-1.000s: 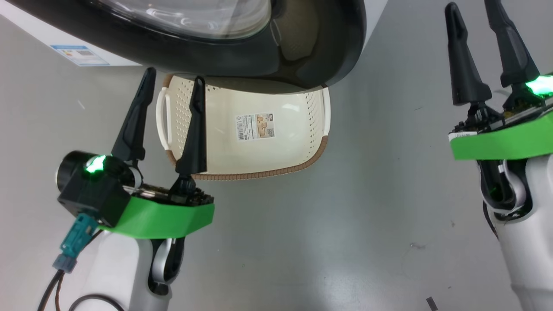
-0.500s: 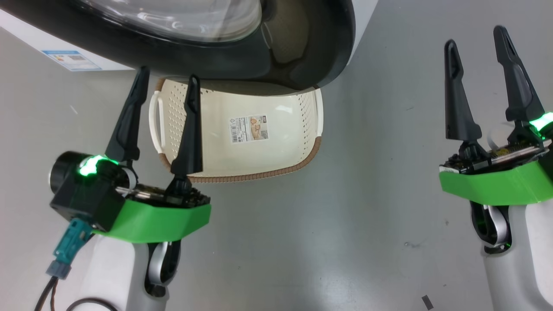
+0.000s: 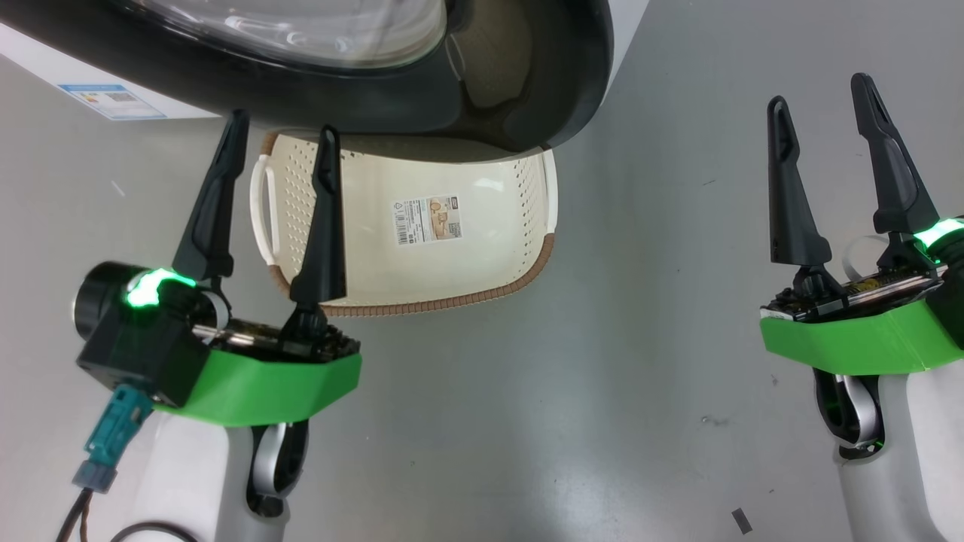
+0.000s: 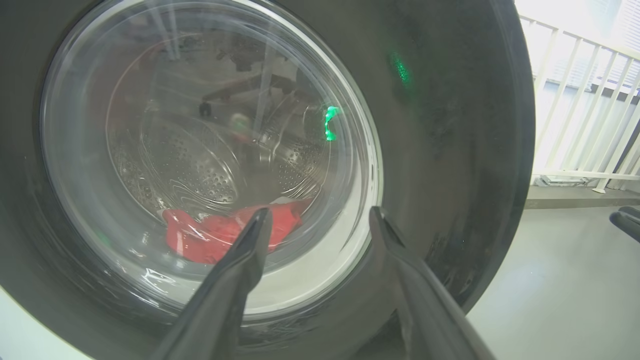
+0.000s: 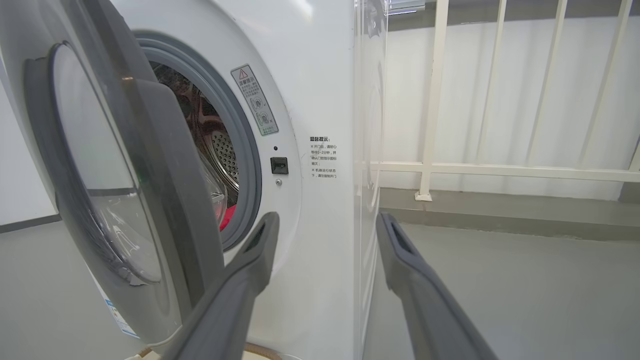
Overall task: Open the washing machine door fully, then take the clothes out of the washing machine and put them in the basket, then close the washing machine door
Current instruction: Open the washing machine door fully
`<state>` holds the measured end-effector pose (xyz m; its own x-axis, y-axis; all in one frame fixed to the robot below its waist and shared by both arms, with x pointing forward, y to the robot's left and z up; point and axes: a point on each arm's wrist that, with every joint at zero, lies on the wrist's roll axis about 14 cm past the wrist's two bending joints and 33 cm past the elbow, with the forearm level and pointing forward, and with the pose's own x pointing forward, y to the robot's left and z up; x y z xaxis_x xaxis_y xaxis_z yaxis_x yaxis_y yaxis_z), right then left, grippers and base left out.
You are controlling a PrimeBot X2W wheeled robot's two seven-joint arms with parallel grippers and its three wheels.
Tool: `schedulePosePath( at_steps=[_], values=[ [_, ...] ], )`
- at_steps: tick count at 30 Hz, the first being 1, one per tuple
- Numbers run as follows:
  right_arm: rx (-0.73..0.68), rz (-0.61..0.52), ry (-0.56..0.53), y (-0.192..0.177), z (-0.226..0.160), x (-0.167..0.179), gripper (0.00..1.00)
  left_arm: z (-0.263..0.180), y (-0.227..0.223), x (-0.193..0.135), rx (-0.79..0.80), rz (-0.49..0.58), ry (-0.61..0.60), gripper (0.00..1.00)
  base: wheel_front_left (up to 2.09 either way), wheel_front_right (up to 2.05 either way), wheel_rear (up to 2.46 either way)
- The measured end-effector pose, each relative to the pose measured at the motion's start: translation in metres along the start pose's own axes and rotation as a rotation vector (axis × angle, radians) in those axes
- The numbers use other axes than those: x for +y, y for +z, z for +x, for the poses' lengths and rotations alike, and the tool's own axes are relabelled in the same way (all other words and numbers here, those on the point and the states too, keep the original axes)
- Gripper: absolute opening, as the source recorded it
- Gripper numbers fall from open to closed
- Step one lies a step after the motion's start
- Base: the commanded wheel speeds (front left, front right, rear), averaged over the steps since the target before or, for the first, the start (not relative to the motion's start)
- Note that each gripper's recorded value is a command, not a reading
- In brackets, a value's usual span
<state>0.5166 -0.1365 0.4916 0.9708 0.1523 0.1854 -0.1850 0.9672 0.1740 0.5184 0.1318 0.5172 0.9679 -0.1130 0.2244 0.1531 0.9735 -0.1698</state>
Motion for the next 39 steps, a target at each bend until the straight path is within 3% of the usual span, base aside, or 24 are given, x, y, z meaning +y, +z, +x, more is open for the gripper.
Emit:
schedulePosePath(
  at_steps=[12, 13, 15, 27, 39],
  values=[
    [0.001, 0.013, 0.009, -0.001, 0.001, 0.004, 1.0, -0.001, 0.002, 0.003, -0.003, 0.005, 0.007, 1.0, 0.0, 0.0, 0.0],
    [0.001, 0.013, 0.01, -0.002, 0.001, 0.004, 0.95, -0.001, 0.002, 0.003, -0.005, 0.005, 0.008, 1.0, 0.0, 0.0, 0.0],
    [0.005, 0.016, 0.014, -0.003, 0.001, 0.006, 0.0, -0.001, 0.003, 0.004, -0.006, 0.007, 0.009, 1.0, 0.0, 0.0, 0.0],
    [0.048, 0.184, 0.05, -0.01, 0.02, 0.026, 0.0, -0.006, 0.009, 0.011, -0.011, 0.022, 0.025, 1.0, 0.0, 0.0, 0.0],
    [0.163, 0.526, 0.153, -0.007, 0.06, 0.054, 0.0, -0.009, 0.007, 0.017, 0.0, 0.028, 0.038, 1.0, 0.0, 0.0, 0.0]
  ],
)
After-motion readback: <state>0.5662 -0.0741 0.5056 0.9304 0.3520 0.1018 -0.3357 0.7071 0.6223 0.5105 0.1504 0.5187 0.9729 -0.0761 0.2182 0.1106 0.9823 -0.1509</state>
